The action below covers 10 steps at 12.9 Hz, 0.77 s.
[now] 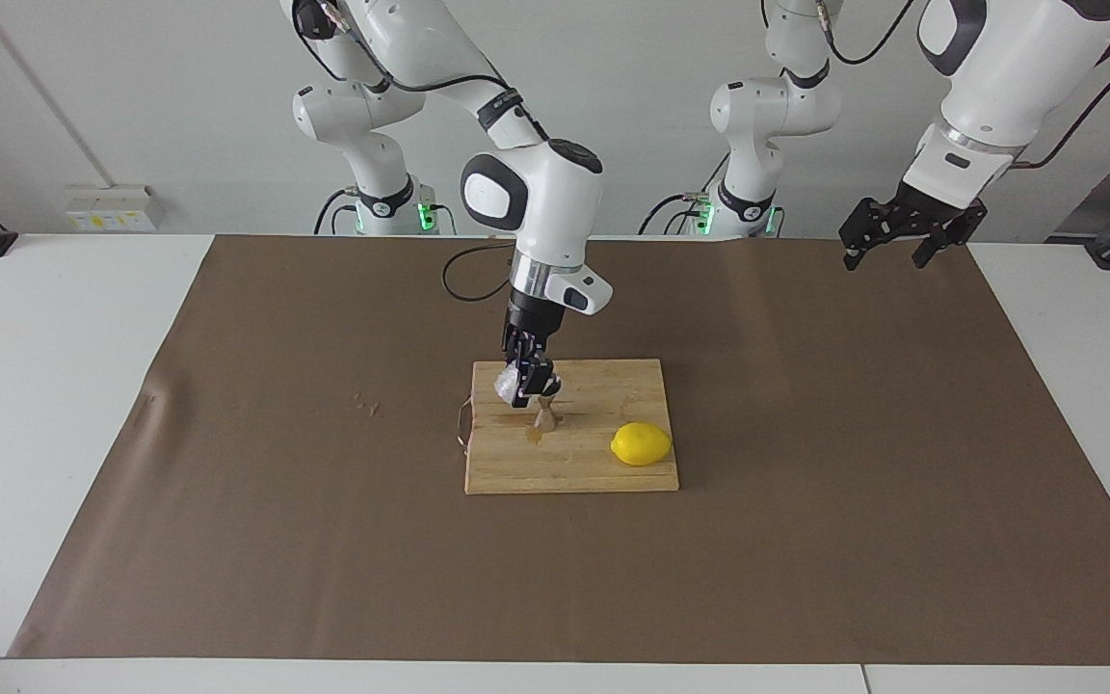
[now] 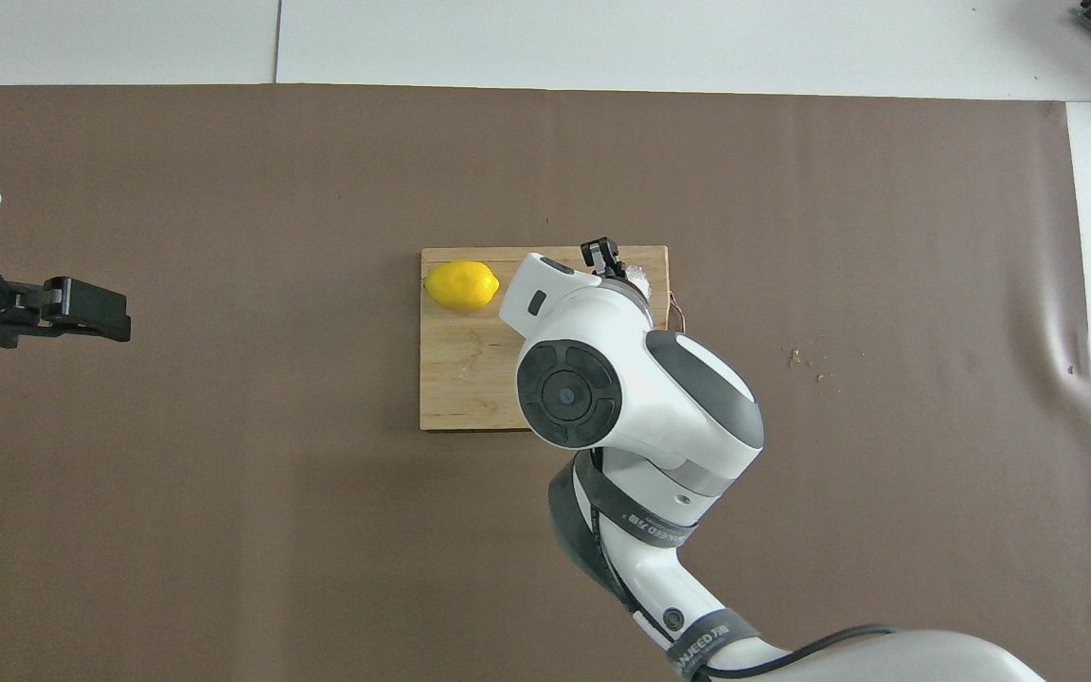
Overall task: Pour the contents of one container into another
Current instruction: 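Tilt the white cup with the right gripper above the metal cup, then turn the white cup upright and carry it back beside the board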
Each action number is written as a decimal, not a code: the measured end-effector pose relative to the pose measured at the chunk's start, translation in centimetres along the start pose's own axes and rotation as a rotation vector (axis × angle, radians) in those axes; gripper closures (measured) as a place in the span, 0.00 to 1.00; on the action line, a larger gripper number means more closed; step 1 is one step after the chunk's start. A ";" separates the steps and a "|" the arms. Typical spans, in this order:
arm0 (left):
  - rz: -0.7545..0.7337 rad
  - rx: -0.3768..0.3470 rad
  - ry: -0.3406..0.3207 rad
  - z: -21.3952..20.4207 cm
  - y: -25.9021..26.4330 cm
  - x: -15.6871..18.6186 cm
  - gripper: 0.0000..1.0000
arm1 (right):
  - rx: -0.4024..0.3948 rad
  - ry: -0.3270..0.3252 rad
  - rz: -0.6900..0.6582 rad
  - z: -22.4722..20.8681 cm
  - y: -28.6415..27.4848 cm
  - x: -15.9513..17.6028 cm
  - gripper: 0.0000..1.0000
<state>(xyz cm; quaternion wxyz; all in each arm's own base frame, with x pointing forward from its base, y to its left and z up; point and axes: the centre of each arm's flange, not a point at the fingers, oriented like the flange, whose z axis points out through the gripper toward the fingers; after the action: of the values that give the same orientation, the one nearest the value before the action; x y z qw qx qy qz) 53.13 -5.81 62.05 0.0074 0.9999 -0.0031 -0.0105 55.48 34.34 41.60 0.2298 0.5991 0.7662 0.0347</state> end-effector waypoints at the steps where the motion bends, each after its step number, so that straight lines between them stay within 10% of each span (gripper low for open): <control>1: 0.000 0.000 0.000 0.0 0.0 0.0 0.00 | 0.007 0.019 0.017 0.0 0.0 0.0 0.50; 10: 0.000 0.000 0.000 0.0 0.0 0.0 0.00 | 0.051 0.090 0.125 0.0 0.9 -2.0 0.50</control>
<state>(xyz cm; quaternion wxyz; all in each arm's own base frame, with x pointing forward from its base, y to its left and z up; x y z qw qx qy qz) 53.12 -5.81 62.06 0.0073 0.9999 -0.0031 -0.0104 56.65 32.75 42.50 0.1773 0.6492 0.7375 0.0563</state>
